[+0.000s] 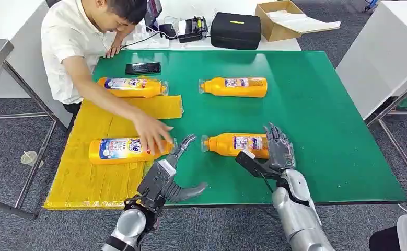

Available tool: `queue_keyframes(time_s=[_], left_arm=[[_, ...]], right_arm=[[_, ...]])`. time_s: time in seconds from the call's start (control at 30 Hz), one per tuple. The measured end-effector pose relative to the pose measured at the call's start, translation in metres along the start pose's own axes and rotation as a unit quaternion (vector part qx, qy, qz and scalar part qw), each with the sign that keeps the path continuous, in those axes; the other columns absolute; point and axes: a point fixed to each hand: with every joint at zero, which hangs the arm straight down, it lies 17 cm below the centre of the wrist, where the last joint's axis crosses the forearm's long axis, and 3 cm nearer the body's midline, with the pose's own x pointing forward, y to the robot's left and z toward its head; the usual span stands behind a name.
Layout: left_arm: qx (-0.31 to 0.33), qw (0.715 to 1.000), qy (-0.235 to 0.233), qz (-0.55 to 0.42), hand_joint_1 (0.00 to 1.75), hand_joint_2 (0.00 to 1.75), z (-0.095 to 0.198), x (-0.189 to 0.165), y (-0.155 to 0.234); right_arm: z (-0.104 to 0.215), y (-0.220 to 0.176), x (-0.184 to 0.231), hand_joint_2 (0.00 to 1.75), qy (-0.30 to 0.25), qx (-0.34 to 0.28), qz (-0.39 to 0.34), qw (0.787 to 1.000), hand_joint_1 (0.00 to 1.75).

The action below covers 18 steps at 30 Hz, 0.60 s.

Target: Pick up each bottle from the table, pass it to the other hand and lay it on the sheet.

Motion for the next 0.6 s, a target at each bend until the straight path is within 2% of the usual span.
queue_keyframes(time_s=[0.23,0.6], left_arm=[[-0.011,1.0,0.007,0.014,0.0,1.75,0.001,-0.003,-0.005],[-0.012,1.0,0.009,0.015,0.0,1.75,0.001,-0.004,-0.005]], right_arm=[[-0.006,0.016,-0.004,1.75,0.002,0.035,0.031,0.999,0.0],[-0.011,0.019,-0.005,1.75,-0.002,0.046,0.041,0.998,0.0]])
